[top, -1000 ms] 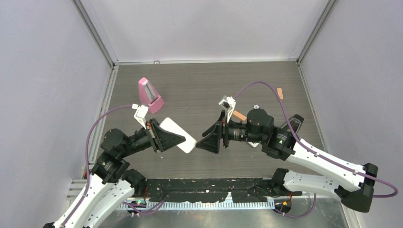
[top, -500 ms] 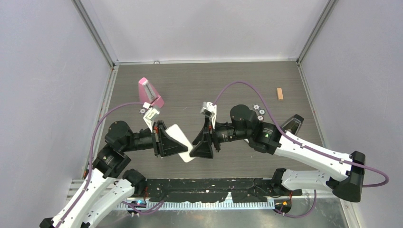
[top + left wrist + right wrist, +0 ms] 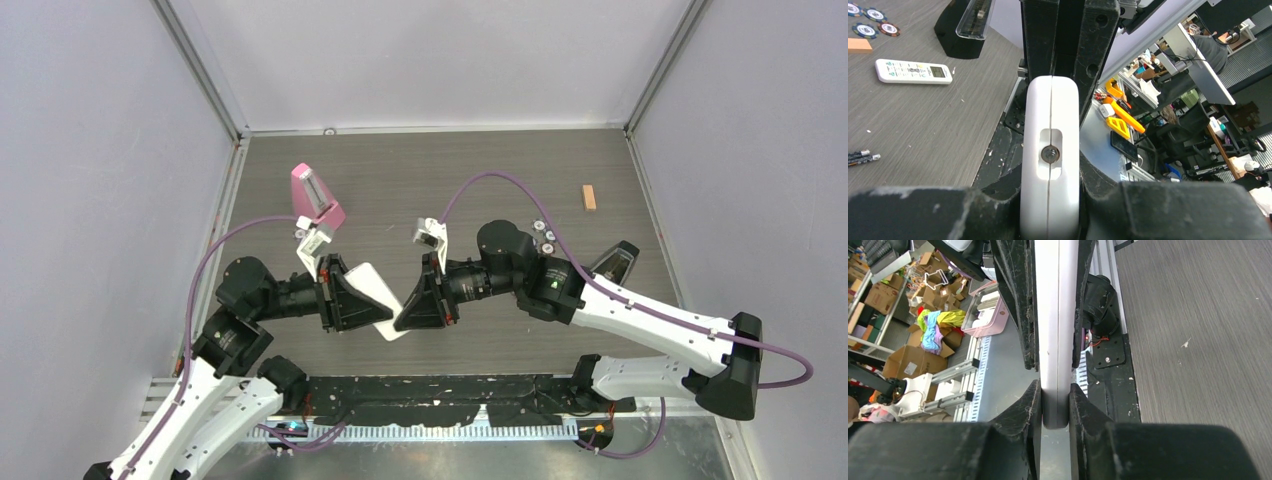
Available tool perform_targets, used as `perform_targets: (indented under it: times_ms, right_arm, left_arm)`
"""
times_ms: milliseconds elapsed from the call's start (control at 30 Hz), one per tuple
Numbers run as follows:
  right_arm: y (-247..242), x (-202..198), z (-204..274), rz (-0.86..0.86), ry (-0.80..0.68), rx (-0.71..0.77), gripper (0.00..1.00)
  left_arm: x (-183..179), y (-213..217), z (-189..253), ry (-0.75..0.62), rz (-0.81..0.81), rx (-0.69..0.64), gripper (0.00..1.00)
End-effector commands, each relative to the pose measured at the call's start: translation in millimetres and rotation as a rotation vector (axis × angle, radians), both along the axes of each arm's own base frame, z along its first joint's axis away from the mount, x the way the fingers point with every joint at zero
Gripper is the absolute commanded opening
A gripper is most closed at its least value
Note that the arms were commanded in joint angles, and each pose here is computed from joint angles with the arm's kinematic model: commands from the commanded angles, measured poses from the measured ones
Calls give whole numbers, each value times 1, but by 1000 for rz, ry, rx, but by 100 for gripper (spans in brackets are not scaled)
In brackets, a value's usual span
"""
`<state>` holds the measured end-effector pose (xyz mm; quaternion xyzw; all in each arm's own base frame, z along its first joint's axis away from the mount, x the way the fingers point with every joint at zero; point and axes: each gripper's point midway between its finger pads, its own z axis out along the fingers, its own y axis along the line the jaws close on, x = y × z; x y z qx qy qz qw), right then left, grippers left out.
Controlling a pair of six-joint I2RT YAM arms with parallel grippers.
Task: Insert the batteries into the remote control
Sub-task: Place the remote control at the center of the board.
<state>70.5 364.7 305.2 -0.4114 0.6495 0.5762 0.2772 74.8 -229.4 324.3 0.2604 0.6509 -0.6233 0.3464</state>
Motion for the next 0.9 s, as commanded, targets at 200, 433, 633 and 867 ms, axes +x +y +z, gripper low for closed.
perform_targets:
  times_ms: [200, 433, 633, 867]
  right_arm:
    - [9, 32, 20, -212, 60, 148, 5]
    - [-6, 49, 30, -332, 39, 141, 5]
    - [-48, 108, -5, -646, 63, -50, 5]
    - [-68, 197, -71, -1011, -23, -494, 5]
  left_arm:
    - [-3, 0, 7, -14, -5, -35, 39]
    - [22, 20, -1, -70, 245, 22, 100]
    - [63, 80, -24, -13, 703, 165, 100]
    - [57, 110, -15, -35, 835, 130, 99]
